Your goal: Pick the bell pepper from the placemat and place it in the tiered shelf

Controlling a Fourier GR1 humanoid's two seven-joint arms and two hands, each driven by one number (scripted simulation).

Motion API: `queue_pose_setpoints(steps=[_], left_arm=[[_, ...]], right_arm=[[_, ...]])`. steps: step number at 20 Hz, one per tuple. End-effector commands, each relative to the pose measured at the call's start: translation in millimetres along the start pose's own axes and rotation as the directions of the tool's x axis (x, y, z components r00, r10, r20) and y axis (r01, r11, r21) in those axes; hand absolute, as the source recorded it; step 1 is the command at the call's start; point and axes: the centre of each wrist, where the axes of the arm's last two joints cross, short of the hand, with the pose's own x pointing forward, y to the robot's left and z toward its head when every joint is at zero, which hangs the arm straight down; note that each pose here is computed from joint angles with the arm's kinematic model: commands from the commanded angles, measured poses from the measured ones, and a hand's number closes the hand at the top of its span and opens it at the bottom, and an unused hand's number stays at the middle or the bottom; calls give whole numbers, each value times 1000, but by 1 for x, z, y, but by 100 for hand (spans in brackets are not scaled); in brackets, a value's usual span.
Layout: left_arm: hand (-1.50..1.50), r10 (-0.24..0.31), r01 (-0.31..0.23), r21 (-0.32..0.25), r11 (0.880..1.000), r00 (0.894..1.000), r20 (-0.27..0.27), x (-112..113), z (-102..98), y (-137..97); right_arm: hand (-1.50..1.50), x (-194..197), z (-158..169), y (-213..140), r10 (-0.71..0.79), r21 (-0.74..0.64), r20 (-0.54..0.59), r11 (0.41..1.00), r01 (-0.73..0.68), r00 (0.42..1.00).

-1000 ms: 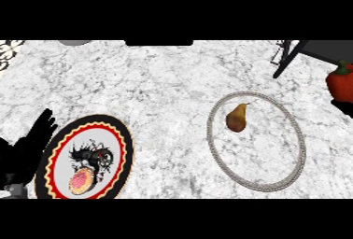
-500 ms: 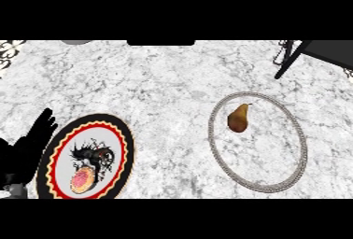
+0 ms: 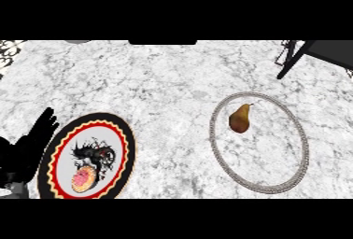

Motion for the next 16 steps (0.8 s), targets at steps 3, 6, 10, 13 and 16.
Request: queue_pose_setpoints(steps=[3, 6, 10, 13, 16], left_arm=[[0, 2, -2, -9, 1000, 1000, -6, 4, -2, -5], [0, -5, 5, -9, 1000, 1000, -4, 18, 3, 6], [0, -1, 1, 5, 1000, 1000, 7, 10, -1, 6], [0, -3, 3, -6, 1000, 1000, 4, 15, -4, 4], [0, 8, -8, -2, 1000, 1000, 18, 15, 0, -10]], right_arm=[[150, 10, -30, -6, 90, -3, -28, 996, -90, 996], [150, 0, -45, 2, 70, -31, -42, 997, -71, 997], [150, -1, -67, 4, 147, -50, -79, 987, -151, 986], [150, -18, -82, 4, 158, -50, -97, 985, -164, 983], [150, -35, -91, 32, 167, -53, -95, 984, -173, 981]])
